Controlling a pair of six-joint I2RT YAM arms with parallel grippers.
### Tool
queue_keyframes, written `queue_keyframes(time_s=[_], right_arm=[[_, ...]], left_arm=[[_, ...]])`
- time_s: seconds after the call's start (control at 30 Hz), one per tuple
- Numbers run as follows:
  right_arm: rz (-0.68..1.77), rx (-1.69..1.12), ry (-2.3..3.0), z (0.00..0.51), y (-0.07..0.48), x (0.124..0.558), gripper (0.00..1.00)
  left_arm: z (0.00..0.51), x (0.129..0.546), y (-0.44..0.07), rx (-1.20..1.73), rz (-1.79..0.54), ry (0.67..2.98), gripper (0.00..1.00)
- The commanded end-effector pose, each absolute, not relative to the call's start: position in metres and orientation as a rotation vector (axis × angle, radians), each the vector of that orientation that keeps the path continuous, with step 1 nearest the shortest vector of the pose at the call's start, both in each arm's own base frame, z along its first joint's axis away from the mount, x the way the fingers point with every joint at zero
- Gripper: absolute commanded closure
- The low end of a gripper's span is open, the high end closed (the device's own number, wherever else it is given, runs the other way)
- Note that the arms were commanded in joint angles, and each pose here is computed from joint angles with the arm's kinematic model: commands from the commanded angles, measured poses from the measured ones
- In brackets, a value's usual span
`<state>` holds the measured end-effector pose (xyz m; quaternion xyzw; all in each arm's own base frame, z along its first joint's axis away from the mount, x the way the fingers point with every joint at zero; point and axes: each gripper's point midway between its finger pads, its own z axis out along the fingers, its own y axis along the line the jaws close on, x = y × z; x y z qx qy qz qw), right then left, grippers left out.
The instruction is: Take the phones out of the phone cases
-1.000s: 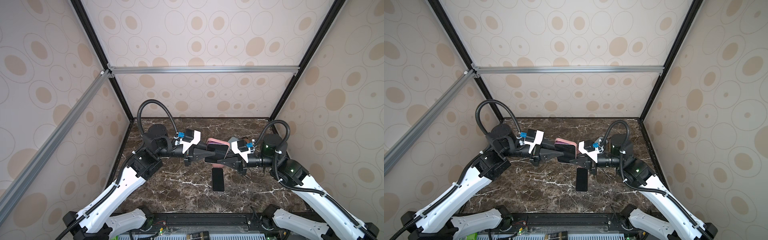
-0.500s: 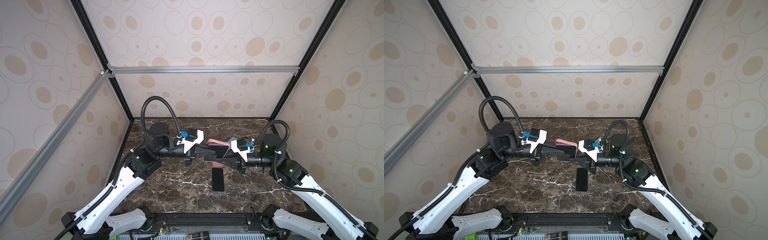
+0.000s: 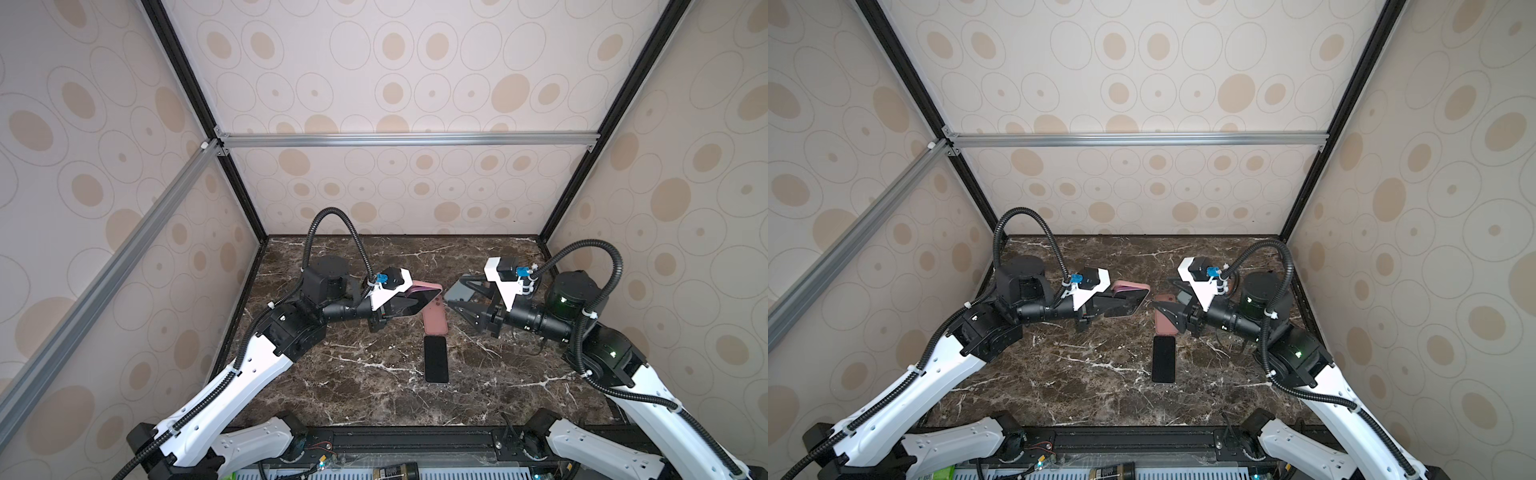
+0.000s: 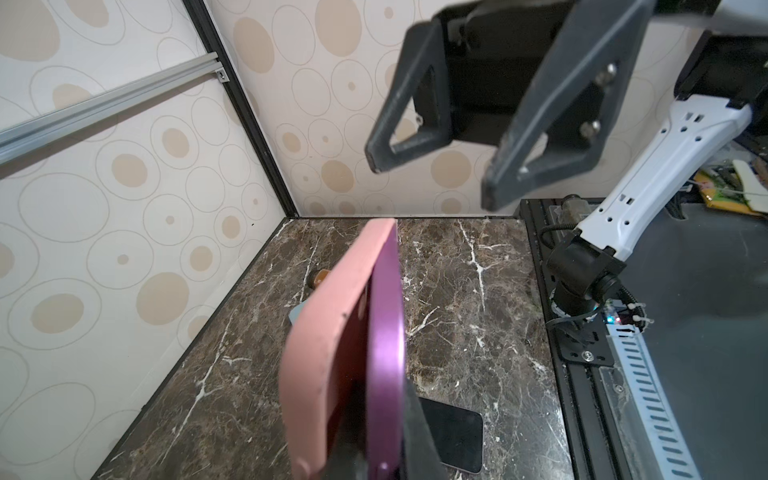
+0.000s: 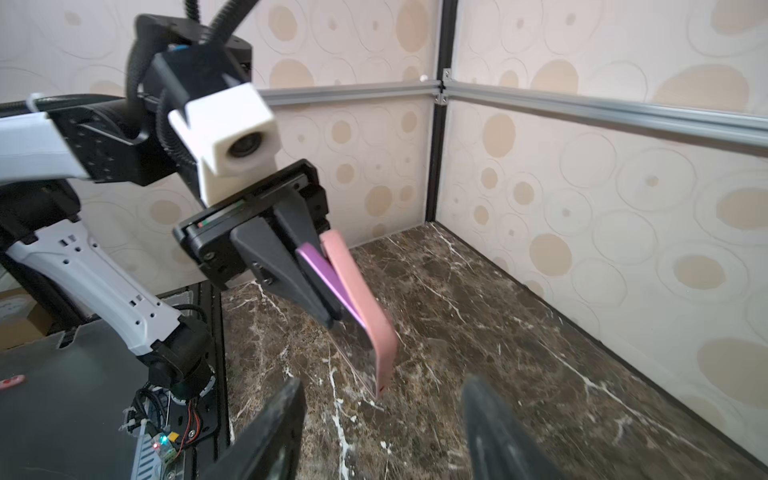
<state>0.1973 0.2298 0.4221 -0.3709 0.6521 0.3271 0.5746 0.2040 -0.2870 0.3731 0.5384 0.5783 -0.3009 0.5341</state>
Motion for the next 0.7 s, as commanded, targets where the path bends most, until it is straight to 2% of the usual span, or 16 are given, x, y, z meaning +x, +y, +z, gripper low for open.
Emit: queue_keyframes(time_s=[0.0,0.1,0.13,0.2,0.37,0.67], right_arm=[[0.732,-0.859,1.671,0.413,0.224,0.201,0.36],[0.769,-0.932,1.734,0.408,0.232,0.197,0.35],[0.772,-0.958,1.762,0.403,0.235,0.197,0.30],[0.773,-0.996,1.803,0.397,0.239,0.199,0.27],[0.823,-1.045,1.826,0.393,0.253,0.202,0.29],[0.799,-1.110,1.837,0.391,0.276,0.214,0.31]], left_arm=[[0.391,0.199,-0.280,1.312,-0.629,1.249,1.00],[0.384,0.201,-0.279,1.321,-0.602,1.258,1.00],[0.382,0.203,-0.278,1.318,-0.586,1.262,1.00],[0.378,0.211,-0.274,1.300,-0.534,1.281,1.00],[0.362,0.226,-0.267,1.294,-0.426,1.344,1.00],[0.347,0.216,-0.272,1.370,-0.463,1.317,1.00]])
